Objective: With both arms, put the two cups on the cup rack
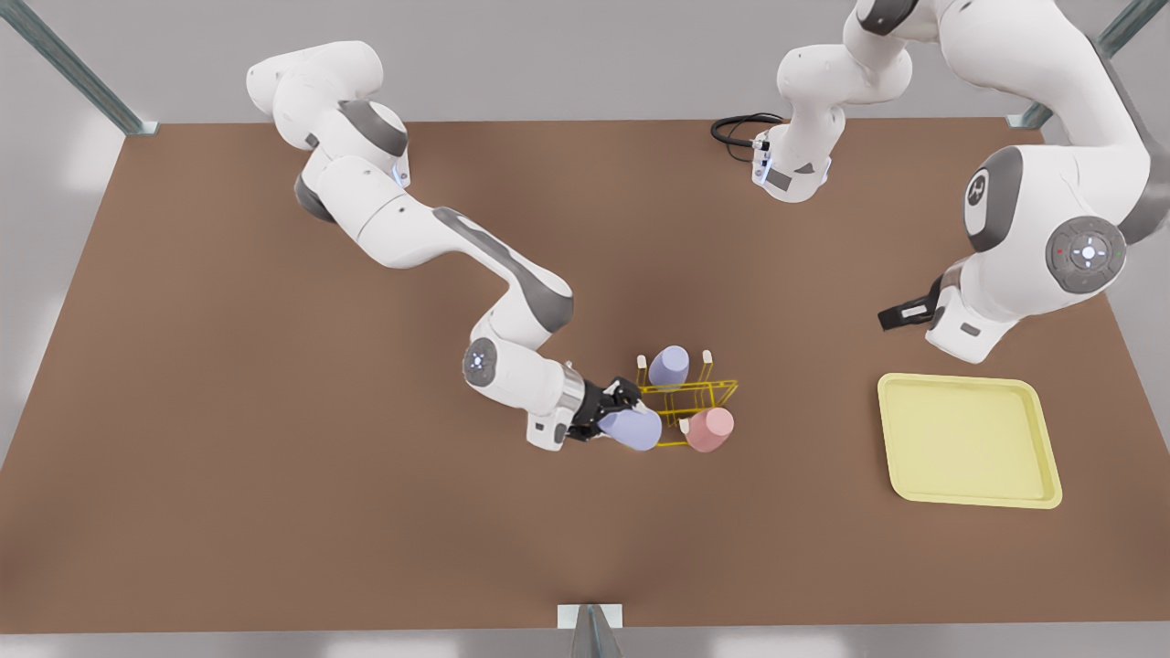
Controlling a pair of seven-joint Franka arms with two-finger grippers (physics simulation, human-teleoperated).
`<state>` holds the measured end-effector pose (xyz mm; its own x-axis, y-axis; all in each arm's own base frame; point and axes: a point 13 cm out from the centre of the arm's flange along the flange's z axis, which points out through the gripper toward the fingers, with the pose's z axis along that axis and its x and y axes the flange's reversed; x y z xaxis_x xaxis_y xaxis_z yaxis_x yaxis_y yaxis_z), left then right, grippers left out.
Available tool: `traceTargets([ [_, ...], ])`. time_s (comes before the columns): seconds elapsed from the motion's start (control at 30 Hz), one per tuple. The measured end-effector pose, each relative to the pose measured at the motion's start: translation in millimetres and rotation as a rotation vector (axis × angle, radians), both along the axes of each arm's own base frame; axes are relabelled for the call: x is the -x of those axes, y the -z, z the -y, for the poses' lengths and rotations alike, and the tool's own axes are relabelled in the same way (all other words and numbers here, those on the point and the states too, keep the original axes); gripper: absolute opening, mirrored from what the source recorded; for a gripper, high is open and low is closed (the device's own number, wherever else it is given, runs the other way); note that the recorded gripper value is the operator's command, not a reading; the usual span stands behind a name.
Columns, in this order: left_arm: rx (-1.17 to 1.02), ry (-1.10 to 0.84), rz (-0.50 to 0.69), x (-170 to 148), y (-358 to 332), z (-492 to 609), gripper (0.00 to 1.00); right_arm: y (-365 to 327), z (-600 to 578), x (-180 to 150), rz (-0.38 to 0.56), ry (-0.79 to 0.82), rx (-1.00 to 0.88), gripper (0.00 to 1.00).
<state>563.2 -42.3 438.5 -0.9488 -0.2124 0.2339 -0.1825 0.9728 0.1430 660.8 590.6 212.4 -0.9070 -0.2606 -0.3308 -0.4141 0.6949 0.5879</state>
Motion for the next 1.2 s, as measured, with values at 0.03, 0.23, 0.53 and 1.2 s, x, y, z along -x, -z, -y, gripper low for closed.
traceTargets([
  [0.03, 0.009, 0.039, -0.010, 4, -1, 11, 1.00, 0, -3, 3, 0.000, -0.004, -0.001, 0.84],
  [0.23, 0.034, 0.147, -0.035, 17, -8, 26, 1.00, 9, -10, 8, -0.009, -0.006, -0.001, 1.00],
  [0.53, 0.047, 0.215, -0.066, 23, -9, 23, 1.00, -22, -1, -14, 0.007, 0.023, -0.028, 1.00],
  [1.2, 0.042, 0.285, -0.064, 18, -9, 20, 1.00, -276, 584, 56, -0.157, 0.299, 0.892, 1.00],
])
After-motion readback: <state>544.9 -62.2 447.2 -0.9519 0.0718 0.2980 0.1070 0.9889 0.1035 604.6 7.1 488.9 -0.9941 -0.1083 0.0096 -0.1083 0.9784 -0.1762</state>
